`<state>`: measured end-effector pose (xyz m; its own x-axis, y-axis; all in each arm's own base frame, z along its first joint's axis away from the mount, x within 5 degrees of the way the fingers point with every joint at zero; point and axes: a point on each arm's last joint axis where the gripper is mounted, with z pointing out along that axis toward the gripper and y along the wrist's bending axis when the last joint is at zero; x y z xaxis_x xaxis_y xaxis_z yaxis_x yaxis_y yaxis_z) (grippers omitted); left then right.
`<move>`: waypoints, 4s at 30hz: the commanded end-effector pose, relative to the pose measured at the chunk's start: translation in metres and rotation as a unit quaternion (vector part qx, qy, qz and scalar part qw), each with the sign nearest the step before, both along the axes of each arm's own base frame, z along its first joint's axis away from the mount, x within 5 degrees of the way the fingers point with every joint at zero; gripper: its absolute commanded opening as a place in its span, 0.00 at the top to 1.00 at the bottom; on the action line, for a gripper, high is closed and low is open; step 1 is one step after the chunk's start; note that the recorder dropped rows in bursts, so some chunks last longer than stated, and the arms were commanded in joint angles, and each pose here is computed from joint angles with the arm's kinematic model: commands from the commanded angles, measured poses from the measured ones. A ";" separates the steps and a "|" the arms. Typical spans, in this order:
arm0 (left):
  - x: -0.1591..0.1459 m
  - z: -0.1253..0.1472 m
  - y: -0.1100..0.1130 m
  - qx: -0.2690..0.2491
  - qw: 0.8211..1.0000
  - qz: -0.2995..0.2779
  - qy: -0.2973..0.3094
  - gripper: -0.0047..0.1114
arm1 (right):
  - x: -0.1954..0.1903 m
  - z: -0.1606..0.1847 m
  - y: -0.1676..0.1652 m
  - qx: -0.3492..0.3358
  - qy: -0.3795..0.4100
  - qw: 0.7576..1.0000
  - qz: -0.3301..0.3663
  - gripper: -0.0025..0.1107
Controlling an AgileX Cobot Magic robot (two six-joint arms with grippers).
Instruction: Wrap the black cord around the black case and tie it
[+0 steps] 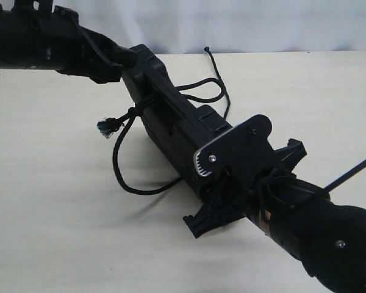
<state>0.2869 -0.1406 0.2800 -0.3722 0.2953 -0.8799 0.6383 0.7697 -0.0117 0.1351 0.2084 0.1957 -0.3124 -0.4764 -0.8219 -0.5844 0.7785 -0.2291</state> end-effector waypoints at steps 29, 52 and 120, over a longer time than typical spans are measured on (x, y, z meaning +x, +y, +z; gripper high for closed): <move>0.017 -0.015 0.088 -0.009 0.991 0.122 0.049 0.41 | -0.008 -0.010 0.005 -0.056 0.025 0.994 0.091 0.94; 0.017 -0.016 0.094 0.009 0.992 0.116 0.049 0.42 | 0.006 -0.042 0.049 -0.153 0.024 0.976 0.155 0.94; 0.055 -0.009 -0.065 0.261 0.947 -0.164 0.094 0.96 | -0.005 -0.055 0.058 -0.169 0.063 0.955 0.235 0.94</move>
